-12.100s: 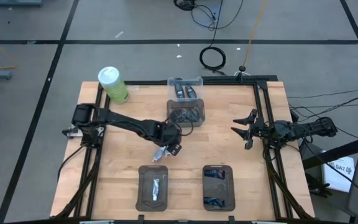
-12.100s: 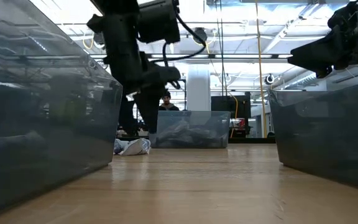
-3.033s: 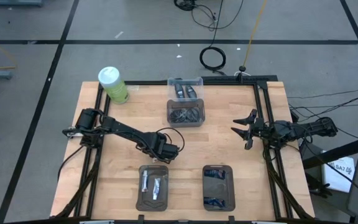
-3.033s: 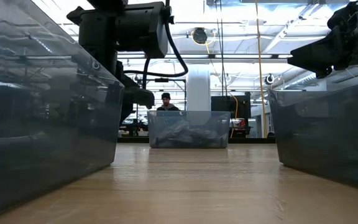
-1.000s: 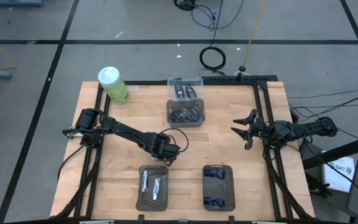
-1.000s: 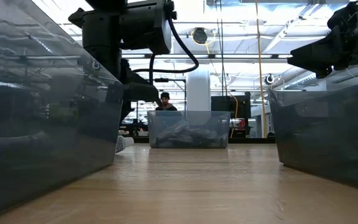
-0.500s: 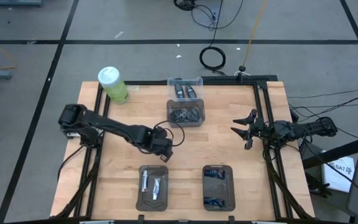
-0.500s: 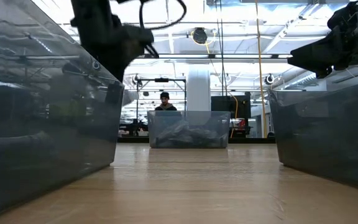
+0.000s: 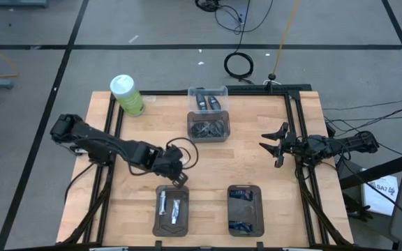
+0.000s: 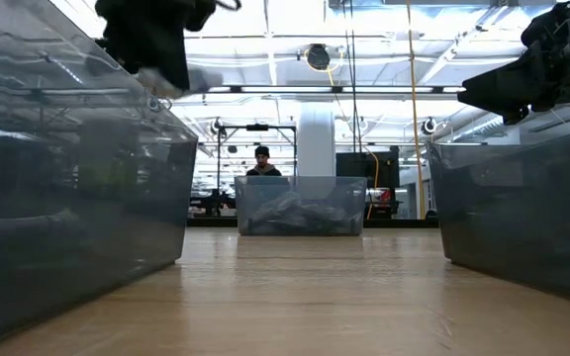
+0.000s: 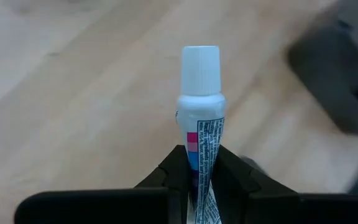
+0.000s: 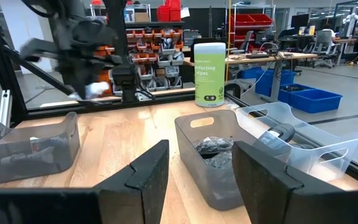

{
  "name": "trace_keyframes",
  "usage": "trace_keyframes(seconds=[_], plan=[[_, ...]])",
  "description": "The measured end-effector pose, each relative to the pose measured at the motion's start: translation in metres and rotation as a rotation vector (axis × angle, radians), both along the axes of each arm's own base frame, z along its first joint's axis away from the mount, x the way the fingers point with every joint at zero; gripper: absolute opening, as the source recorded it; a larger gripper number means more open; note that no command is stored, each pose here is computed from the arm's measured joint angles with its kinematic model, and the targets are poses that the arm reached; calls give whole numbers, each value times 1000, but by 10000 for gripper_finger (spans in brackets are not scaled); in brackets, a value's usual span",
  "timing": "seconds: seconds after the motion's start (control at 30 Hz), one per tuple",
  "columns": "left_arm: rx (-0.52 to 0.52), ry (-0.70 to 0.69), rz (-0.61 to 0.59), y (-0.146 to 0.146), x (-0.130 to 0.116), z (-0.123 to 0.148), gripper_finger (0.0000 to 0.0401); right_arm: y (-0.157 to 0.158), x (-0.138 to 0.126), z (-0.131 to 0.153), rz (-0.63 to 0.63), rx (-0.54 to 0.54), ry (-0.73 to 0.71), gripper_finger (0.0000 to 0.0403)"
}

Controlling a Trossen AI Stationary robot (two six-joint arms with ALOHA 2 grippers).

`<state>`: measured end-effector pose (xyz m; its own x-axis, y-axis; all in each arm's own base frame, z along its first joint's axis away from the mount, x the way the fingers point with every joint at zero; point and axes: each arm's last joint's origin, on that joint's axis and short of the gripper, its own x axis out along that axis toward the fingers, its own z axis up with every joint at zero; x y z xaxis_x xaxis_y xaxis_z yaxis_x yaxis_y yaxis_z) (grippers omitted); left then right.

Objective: Pick & Place Travel size toiletries
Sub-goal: Put the white toothpaste into the left black bin

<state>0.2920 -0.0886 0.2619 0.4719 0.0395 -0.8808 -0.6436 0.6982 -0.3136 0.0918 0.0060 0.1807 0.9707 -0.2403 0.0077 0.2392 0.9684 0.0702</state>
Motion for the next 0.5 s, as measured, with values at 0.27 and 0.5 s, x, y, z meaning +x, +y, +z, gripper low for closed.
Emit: trace_keyframes(seconds=[0.27,0.5], plan=[[-125,-139,-211,-43,1,8,49,0,0,0,0,0,1,164],[-200,-172,-251,-78,-13,11,49,0,0,0,0,0,0,164]])
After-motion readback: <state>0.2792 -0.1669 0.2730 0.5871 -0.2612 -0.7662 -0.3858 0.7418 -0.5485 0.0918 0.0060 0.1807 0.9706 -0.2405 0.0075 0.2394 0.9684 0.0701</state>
